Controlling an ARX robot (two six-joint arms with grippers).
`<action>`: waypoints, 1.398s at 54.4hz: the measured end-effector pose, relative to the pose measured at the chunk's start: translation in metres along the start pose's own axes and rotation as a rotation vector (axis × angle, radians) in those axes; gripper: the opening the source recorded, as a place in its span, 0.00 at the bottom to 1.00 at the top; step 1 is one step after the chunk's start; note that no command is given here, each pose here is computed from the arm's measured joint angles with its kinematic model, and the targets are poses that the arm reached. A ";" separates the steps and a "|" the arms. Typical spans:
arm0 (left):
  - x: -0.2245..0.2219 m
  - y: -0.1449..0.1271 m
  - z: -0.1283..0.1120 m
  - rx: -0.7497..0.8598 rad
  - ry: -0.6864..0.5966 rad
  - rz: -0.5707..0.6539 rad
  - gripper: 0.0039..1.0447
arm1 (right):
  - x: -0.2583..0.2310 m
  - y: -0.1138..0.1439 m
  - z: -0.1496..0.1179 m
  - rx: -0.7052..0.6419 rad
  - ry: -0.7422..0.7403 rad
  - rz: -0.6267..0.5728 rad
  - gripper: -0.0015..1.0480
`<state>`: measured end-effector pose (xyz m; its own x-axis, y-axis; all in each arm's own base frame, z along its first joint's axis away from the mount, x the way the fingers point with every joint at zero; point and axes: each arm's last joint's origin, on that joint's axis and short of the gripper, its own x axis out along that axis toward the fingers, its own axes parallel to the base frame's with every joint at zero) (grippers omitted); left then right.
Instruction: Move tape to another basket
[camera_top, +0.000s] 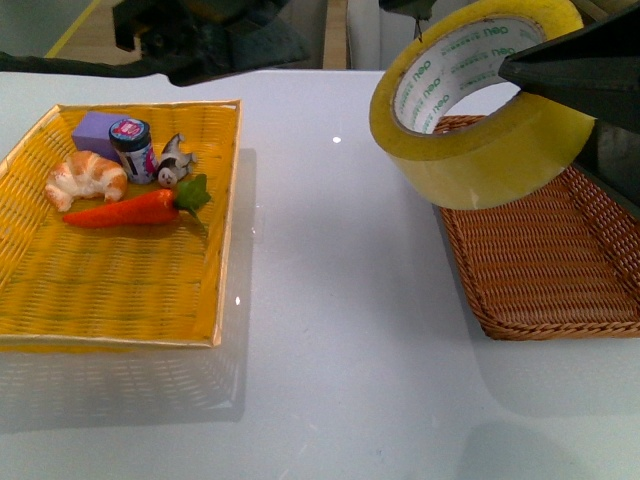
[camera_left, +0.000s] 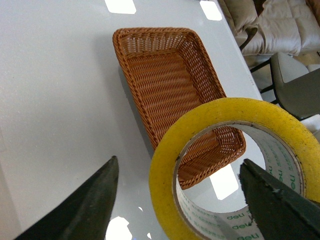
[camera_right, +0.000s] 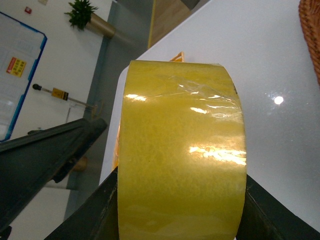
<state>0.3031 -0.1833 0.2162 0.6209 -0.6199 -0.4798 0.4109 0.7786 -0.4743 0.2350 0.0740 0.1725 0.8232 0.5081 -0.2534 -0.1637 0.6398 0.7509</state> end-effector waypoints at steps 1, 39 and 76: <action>-0.001 0.001 0.000 0.003 -0.005 0.004 0.83 | -0.001 -0.001 0.000 0.001 -0.002 -0.002 0.46; -0.137 0.066 -0.002 0.271 -0.707 0.566 0.55 | -0.025 -0.069 0.039 0.106 -0.129 -0.134 0.45; -0.188 0.097 -0.102 0.324 -0.670 0.602 0.01 | 0.082 -0.184 0.070 0.314 -0.143 -0.313 0.45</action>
<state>0.1580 -0.0010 0.1851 1.0000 -0.0004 -0.0067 0.0003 0.9999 -0.0104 0.3710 -0.0423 0.0568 0.8769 0.2200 -0.4273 0.2589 0.5329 0.8056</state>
